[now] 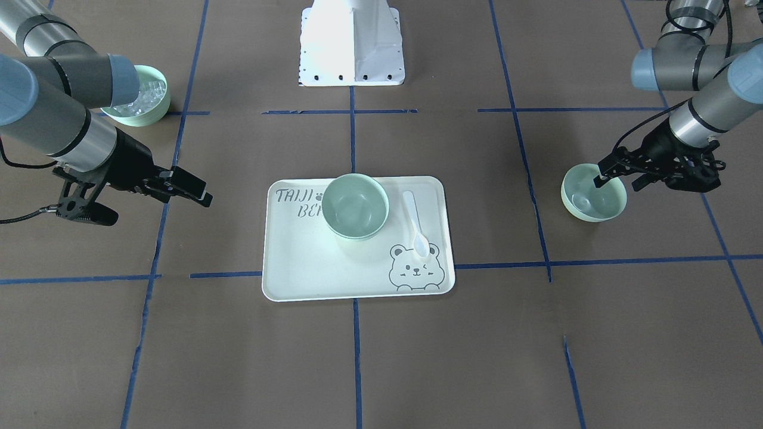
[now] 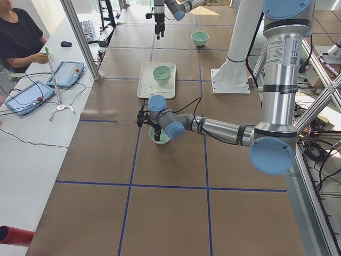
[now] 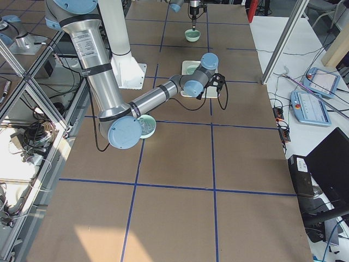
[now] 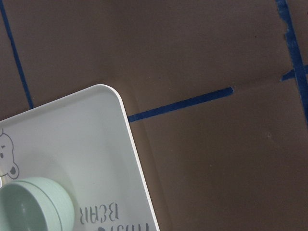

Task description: Stack green bowls together

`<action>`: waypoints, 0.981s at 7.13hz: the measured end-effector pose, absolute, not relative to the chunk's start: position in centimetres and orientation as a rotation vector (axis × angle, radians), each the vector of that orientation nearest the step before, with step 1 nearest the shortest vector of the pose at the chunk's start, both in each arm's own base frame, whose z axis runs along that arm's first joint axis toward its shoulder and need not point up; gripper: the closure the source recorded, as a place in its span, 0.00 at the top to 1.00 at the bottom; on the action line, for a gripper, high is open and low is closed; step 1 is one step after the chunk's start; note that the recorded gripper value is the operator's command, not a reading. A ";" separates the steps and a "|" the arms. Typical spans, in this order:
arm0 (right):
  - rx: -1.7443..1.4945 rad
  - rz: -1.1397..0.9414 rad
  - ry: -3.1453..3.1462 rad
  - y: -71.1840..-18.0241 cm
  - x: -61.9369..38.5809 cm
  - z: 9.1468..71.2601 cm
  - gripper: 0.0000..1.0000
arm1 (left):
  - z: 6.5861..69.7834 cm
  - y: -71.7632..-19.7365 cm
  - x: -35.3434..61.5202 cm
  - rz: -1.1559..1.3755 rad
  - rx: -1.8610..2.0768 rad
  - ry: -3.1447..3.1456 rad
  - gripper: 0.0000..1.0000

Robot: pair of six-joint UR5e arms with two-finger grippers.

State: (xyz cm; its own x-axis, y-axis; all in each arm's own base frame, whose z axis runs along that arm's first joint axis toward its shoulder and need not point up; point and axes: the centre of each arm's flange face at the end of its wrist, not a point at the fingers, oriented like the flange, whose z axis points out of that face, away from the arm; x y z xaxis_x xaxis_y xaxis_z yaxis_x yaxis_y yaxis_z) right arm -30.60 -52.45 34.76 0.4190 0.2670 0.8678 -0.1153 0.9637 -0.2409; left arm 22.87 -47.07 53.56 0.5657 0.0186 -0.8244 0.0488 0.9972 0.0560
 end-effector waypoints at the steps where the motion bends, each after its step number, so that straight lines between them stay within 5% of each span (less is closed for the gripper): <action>1: -0.149 0.236 -1.111 -52.5 -30.4 35.2 1.00 | 54.3 -46.9 23.4 -0.025 0.084 0.943 1.00; 3: -0.146 0.236 -1.107 -52.5 -30.3 35.4 1.00 | 55.7 -46.6 23.3 -0.038 0.091 0.907 0.95; 4: -0.146 0.235 -1.107 -52.4 -30.3 35.5 1.00 | 56.6 -46.6 23.5 -0.041 0.084 0.894 0.83; 6: -0.146 0.235 -1.106 -52.5 -30.4 35.5 1.00 | 57.7 -46.4 24.5 -0.031 0.067 0.881 0.00; 7: -0.145 0.235 -1.105 -52.5 -30.4 35.5 1.00 | 57.8 -46.3 24.8 -0.025 0.060 0.881 0.00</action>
